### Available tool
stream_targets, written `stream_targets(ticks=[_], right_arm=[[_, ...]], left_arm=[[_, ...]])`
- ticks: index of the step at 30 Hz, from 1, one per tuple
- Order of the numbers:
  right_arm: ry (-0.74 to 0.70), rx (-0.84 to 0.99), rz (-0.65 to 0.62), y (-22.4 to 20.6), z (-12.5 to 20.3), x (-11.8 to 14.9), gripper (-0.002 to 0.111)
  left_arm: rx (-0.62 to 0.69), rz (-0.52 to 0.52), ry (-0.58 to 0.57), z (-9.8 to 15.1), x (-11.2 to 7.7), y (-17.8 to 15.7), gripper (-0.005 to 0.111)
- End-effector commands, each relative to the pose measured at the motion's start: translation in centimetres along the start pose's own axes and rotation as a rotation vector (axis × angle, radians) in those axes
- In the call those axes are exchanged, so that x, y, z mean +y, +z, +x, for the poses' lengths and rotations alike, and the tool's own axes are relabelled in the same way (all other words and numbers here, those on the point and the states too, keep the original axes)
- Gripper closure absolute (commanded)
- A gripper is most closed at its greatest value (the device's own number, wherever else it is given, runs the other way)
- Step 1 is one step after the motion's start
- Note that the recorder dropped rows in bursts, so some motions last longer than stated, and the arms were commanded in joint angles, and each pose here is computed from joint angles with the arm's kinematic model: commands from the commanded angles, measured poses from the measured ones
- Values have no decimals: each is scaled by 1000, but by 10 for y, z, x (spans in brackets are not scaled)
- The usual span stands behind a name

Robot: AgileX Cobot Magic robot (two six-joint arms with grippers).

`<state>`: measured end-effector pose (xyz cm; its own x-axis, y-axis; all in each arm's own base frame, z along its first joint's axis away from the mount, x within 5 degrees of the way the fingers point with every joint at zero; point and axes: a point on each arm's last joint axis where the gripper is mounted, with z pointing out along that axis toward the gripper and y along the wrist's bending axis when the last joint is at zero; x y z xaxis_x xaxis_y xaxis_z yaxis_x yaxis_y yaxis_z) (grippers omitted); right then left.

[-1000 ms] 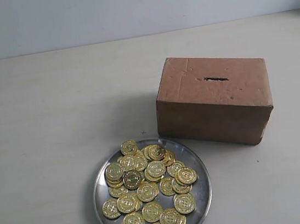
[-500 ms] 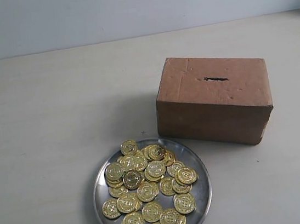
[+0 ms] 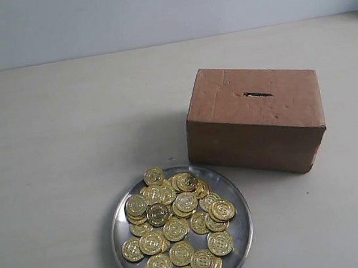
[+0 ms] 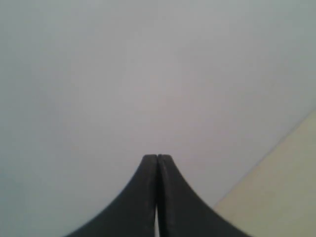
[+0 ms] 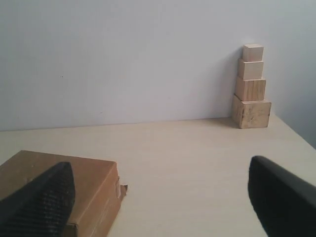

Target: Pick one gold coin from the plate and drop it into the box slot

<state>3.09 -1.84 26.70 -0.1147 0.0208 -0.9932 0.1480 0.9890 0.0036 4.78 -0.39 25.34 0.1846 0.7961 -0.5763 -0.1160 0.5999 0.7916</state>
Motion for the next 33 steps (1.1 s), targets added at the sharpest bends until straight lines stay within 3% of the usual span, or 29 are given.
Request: stream_targets(ticks=[1,15,24,27,33], right_arm=[[7,54,-11,9,20,3,19],[-7,140,-75,30,80,12,19],[3,83,-106,31,77,15,19],[96,63,-143,31,74,19,19],[478,126,-229,29,75,28,19]], left_arm=[[46,54,-9,17,-23,0,107],[82,143,-11,25,-38,-1,107],[82,143,-11,25,-38,-1,107],[89,166,-11,26,-40,-1,107],[92,177,-11,26,-41,-1,107]])
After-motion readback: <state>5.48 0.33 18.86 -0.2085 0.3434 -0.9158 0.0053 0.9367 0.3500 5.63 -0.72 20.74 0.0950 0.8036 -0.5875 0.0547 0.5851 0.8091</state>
